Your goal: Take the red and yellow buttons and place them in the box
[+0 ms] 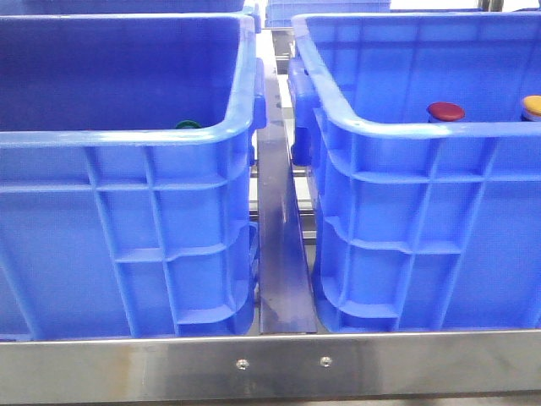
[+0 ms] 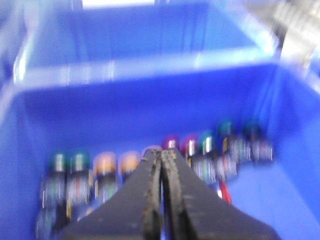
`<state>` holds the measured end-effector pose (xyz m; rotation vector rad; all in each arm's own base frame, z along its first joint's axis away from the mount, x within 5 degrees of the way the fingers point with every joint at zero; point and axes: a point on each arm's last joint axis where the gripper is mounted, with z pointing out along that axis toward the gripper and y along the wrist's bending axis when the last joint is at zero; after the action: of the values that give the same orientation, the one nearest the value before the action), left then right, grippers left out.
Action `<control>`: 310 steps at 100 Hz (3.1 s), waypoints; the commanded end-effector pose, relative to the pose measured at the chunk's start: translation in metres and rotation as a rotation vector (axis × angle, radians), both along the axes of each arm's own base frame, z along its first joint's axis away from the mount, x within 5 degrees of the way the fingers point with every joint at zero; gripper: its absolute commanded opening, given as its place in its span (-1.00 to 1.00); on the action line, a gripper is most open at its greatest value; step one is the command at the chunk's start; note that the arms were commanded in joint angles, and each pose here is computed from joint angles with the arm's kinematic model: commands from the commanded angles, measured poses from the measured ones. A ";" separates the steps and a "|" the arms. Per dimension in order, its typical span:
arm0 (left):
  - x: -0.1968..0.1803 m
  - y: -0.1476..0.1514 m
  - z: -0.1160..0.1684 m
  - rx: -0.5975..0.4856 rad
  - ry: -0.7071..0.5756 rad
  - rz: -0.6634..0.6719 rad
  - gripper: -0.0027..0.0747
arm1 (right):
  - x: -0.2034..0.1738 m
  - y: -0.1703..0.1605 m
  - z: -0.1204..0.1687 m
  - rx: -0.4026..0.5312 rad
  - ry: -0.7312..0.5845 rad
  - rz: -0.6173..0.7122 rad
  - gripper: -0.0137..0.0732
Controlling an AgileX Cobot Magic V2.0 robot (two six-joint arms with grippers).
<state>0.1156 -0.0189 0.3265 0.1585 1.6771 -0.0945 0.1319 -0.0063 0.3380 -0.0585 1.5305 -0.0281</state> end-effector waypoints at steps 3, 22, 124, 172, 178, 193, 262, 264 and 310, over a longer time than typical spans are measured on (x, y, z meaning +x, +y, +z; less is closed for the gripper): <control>-0.009 0.001 0.000 -0.029 -0.252 -0.009 -0.98 | -0.002 0.002 0.012 0.073 -0.052 0.024 -0.85; -0.029 0.007 -0.057 -0.021 -0.221 0.024 -0.98 | -0.002 0.002 0.012 0.073 -0.052 0.024 -0.85; -0.062 0.019 -0.115 -0.040 -0.244 0.156 -0.98 | -0.002 0.002 0.011 0.073 -0.051 0.024 -0.85; -0.062 0.019 -0.115 -0.040 -0.244 0.156 -0.98 | -0.002 0.002 0.011 0.073 -0.051 0.024 -0.85; -0.062 0.019 -0.115 -0.040 -0.244 0.156 -0.98 | -0.002 0.002 0.011 0.073 -0.051 0.024 -0.85; -0.062 0.019 -0.115 -0.040 -0.244 0.156 -0.98 | -0.002 0.001 0.011 0.072 -0.048 0.011 -0.85; -0.062 0.019 -0.115 -0.040 -0.244 0.156 -0.98 | -0.050 0.009 0.009 -0.051 0.006 -0.009 -0.85; -0.062 0.019 -0.115 -0.040 -0.244 0.156 -0.98 | -0.052 0.009 0.009 -0.050 0.002 -0.010 -0.85; -0.062 0.019 -0.115 -0.040 -0.244 0.156 -0.98 | -0.075 0.012 -0.045 -0.004 -0.215 0.080 -0.85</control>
<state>0.0559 0.0006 0.2096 0.0145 1.5229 0.0275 0.0605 0.0066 0.2897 -0.1319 1.4384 0.0221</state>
